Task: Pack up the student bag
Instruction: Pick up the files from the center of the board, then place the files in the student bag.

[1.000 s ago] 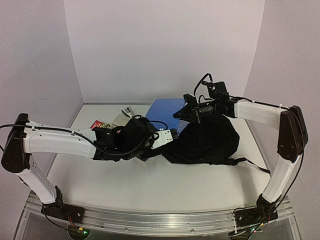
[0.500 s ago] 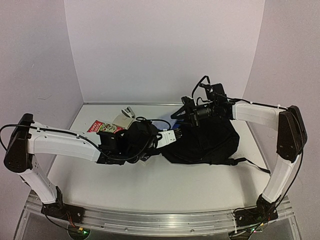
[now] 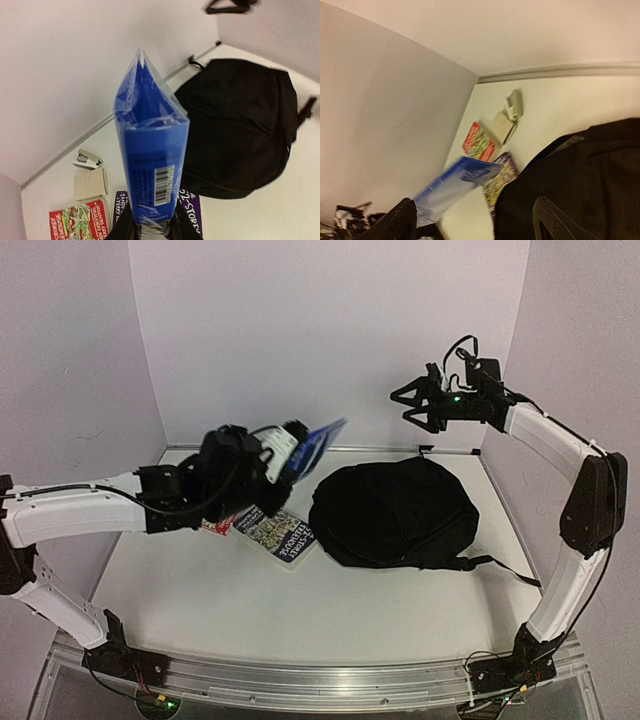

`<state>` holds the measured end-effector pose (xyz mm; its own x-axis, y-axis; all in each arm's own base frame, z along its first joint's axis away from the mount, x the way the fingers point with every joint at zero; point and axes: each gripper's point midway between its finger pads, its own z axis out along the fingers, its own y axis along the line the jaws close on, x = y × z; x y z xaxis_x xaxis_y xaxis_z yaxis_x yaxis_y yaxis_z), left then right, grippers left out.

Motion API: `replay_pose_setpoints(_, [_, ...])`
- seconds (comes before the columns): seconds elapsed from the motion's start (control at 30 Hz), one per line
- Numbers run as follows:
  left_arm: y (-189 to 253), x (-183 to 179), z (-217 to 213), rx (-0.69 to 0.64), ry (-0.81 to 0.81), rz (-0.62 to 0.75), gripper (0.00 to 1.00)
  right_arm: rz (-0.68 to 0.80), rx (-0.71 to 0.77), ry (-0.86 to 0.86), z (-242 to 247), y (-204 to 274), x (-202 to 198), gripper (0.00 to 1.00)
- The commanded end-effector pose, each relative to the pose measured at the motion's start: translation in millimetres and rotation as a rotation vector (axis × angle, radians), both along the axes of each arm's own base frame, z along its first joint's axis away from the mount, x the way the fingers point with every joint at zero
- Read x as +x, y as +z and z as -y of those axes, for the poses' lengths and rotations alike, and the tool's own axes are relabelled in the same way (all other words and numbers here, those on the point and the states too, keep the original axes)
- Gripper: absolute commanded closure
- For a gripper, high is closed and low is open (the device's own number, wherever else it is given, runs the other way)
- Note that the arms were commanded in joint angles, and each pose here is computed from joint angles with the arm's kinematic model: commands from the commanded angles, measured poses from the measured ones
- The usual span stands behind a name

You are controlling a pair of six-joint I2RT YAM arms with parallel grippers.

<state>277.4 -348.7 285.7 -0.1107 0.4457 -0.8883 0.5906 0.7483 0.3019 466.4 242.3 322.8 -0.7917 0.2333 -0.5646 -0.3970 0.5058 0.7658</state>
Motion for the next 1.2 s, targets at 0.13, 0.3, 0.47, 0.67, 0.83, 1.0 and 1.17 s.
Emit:
replay_pose_setpoints(0.13, [47,60,-114,-0.647,0.377,-0.366,1.0,0.088,-0.411,0.055,-13,-55,-24,0.25])
replay_pose_setpoints(0.3, [17,78,-141,-0.767,0.49,-0.528,1.0,0.167,-0.607,0.168,-59,-81,-51,0.26])
replay_pose_setpoints(0.47, [-9,86,-157,-0.86,0.527,-0.619,1.0,0.175,-0.721,0.297,-102,-115,-82,0.21])
replay_pose_setpoints(0.67, [-24,79,-154,-0.88,0.51,-0.668,1.0,0.178,-0.83,0.409,-136,-156,-102,0.21])
replay_pose_setpoints(0.83, [-30,75,-155,-0.894,0.51,-0.682,1.0,0.157,-0.863,0.428,-153,-182,-101,0.27])
replay_pose_setpoints(1.0, [-30,69,-158,-0.91,0.504,-0.682,1.0,0.158,-0.914,0.391,-151,-187,-91,0.48])
replay_pose_setpoints(1.17, [-29,64,-160,-0.919,0.495,-0.679,1.0,0.21,-0.928,0.36,-144,-165,-88,0.77])
